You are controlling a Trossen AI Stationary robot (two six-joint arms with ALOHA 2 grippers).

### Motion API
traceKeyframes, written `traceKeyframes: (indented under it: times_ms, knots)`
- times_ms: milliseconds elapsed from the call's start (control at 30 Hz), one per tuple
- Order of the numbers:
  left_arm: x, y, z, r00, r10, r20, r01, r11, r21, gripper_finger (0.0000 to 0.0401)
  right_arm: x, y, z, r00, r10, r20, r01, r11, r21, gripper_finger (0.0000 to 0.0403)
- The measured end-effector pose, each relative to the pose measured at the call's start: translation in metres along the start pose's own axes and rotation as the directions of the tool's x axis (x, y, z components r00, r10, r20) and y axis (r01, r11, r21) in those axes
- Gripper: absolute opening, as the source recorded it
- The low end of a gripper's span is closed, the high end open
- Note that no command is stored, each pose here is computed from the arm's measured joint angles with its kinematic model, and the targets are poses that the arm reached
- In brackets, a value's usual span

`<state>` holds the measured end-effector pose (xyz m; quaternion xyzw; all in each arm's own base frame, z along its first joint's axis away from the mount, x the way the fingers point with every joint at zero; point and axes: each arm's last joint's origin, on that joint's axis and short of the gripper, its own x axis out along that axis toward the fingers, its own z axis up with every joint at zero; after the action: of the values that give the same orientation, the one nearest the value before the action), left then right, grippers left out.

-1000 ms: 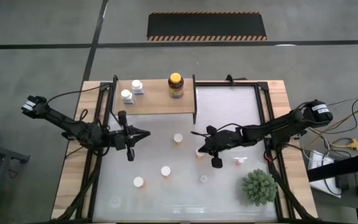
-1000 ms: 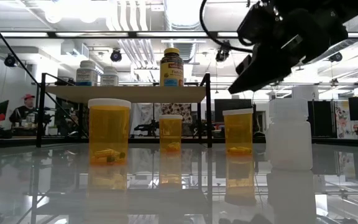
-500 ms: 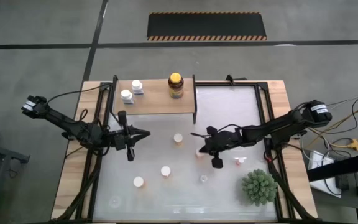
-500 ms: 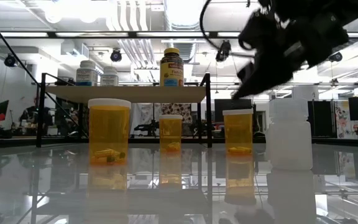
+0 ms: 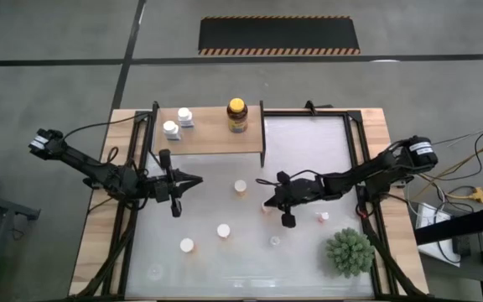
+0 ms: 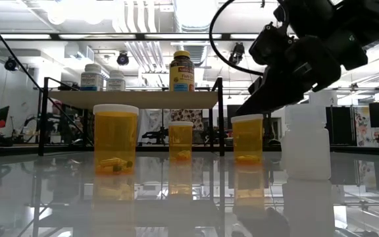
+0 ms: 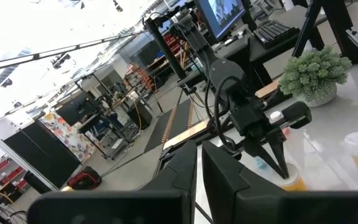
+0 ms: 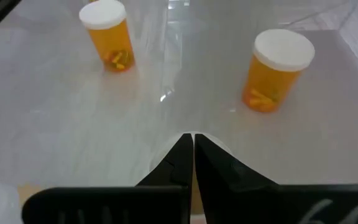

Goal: Pick and place medicine bottles onto shelf by color
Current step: Adjust the lid of the orange pill bottle

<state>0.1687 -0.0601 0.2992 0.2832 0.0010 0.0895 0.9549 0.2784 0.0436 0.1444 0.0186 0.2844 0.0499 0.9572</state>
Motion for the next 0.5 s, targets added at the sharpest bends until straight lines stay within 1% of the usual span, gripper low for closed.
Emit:
traceKeyframes:
  times_ms: [133,267,333,500]
  knots:
    - [0.000,0.000,0.000,1.000,0.000,0.000,0.000,1.000,0.000,0.0008,-0.005,0.000,0.006,1.000,0.001,0.014,-0.001,1.000,-0.013,0.0008]
    - [0.000,0.000,0.000,1.000,0.000,0.000,0.000,1.000,0.000,0.0008,-0.006,0.002,0.018,0.993,0.010,0.114,-0.007,0.999,-0.032,0.0008]
    - [0.000,0.000,0.000,1.000,0.001,0.001,-0.001,1.000,-0.001,0.0008,-0.004,0.001,0.017,0.990,0.012,0.142,-0.006,0.999,-0.042,0.0008]
    - [0.000,0.000,0.001,1.000,0.004,0.006,-0.004,1.000,-0.005,0.0008,0.005,-0.003,0.003,0.985,0.006,0.175,0.000,0.999,-0.037,0.0008]
